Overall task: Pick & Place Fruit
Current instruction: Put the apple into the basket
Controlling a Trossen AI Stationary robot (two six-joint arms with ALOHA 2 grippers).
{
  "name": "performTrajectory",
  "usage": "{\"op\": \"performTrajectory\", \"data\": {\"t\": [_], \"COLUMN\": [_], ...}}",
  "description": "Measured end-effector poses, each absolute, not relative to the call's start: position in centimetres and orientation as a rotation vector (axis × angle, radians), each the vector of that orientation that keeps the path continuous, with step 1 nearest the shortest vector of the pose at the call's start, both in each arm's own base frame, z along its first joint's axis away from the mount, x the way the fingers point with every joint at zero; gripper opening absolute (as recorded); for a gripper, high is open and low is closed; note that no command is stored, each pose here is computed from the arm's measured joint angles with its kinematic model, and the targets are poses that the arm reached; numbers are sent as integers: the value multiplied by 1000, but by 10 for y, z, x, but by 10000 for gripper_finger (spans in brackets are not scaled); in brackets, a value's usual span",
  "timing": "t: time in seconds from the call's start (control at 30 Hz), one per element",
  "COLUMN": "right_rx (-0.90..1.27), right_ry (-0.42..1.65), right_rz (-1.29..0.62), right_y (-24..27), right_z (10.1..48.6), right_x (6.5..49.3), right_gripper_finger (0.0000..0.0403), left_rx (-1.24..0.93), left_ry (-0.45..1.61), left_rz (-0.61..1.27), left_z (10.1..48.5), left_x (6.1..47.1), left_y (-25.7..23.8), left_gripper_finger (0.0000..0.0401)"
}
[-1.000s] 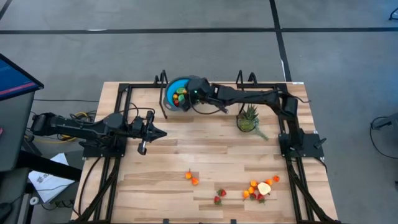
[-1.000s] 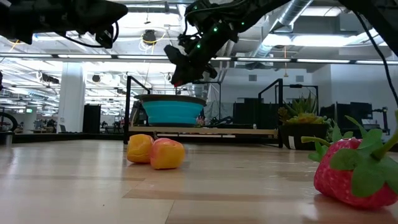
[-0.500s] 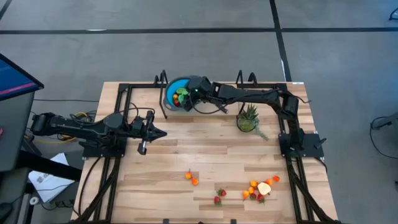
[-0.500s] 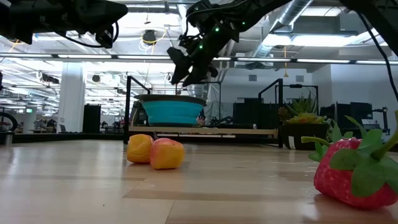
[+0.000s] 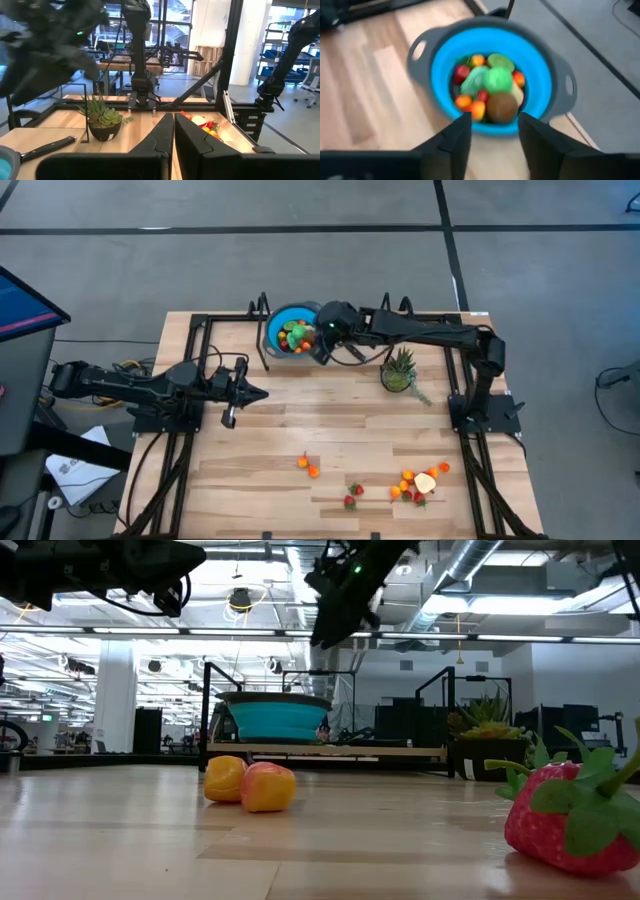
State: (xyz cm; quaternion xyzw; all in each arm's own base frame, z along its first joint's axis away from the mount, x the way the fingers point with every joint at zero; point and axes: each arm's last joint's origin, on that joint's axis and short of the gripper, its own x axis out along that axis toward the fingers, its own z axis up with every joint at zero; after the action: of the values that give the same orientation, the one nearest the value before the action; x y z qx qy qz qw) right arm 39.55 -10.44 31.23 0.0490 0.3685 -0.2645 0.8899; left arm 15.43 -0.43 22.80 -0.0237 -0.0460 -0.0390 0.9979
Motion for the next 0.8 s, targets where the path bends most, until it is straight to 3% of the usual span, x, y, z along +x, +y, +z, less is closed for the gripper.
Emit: {"op": "performTrajectory", "data": {"t": [0.33,0.8], "right_rx": [98,385], "right_ry": [858,863], "right_rz": [-466,-380], "right_y": [-62,2], "right_z": [322,312], "right_x": [370,294], "right_gripper_finger": [11,26], "left_rx": [-48,-48], "left_ry": [-95,-98], "left_rz": [-71,-71], "left_z": [228,229], "left_x": [154,154], "left_y": [-4,-4], "left_gripper_finger": [8,8]}}
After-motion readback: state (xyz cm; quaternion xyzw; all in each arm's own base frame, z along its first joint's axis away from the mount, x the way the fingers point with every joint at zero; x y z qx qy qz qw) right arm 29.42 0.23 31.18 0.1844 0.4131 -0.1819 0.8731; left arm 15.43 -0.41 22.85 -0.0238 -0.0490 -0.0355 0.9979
